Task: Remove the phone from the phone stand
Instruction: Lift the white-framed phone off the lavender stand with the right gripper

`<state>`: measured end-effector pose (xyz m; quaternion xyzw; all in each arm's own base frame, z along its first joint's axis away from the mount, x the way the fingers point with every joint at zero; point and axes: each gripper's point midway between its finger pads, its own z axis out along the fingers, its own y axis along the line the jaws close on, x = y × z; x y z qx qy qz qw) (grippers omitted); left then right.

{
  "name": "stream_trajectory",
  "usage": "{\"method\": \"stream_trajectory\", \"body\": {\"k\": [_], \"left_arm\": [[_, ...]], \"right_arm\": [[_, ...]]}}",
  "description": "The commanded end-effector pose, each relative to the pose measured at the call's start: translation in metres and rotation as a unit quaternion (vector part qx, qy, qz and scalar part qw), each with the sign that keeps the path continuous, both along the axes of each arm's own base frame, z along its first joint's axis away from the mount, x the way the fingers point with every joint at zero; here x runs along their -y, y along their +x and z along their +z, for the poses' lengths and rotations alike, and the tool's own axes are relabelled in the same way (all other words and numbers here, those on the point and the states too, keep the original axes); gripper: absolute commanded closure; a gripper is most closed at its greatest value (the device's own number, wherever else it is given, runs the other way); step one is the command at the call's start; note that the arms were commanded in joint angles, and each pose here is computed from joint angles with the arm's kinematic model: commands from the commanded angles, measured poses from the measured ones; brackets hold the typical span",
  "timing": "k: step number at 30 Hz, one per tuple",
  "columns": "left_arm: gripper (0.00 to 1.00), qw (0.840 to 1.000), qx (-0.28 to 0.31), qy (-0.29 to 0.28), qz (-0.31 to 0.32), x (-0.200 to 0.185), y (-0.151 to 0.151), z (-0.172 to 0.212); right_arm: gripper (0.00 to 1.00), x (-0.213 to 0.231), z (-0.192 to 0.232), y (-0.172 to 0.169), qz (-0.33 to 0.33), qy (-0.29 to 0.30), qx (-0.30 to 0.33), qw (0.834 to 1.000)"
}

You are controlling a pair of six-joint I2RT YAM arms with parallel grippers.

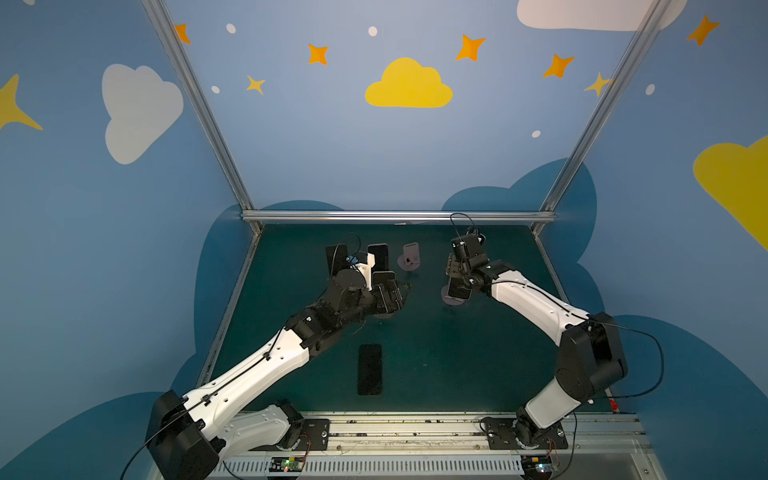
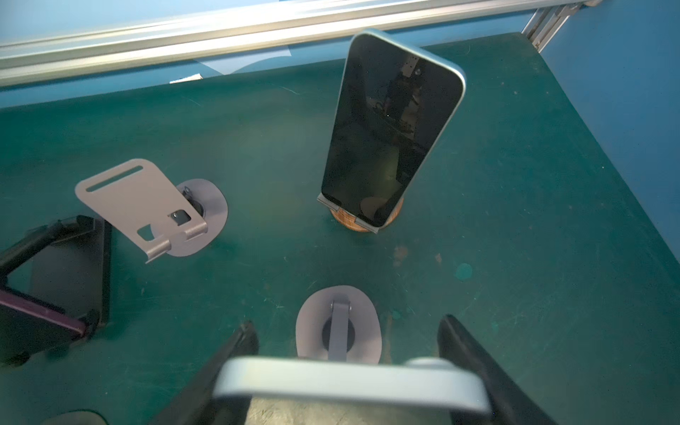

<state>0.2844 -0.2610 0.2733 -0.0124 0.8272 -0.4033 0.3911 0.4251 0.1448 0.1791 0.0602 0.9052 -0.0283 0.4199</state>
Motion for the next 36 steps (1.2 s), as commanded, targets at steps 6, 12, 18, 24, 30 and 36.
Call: {"method": "stream_trajectory", "body": {"k": [6, 12, 18, 24, 30, 36], "left_arm": [[0.0, 0.999, 0.025, -0.007, 0.022, -0.013, 0.008, 0.019], [0.0, 0.999, 0.027, -0.008, 0.04, -0.023, 0.015, 0.019], [0.0, 0.998, 0.027, -0.011, 0.059, -0.033, 0.022, 0.02], [0.0, 0.997, 0.028, -0.011, 0.069, -0.039, 0.026, 0.02], [0.0, 0.995, 0.04, -0.002, 0.094, -0.055, 0.031, 0.027], [0.0, 0.988, 0.054, 0.002, 0.146, -0.083, 0.036, 0.035]], "right_arm": [[0.4, -0.004, 0.035, -0.002, 0.008, 0.019, 0.047, 0.999], [0.4, -0.008, 0.046, -0.01, 0.017, 0.025, 0.053, 0.998], [0.41, -0.011, 0.05, -0.019, 0.026, 0.03, 0.055, 0.998], [0.41, -0.017, 0.042, -0.025, 0.032, 0.035, 0.043, 0.998], [0.41, -0.017, 0.028, -0.037, 0.03, 0.043, 0.021, 0.998], [0.41, -0.021, 0.038, -0.047, 0.048, 0.053, 0.023, 0.997]]}}
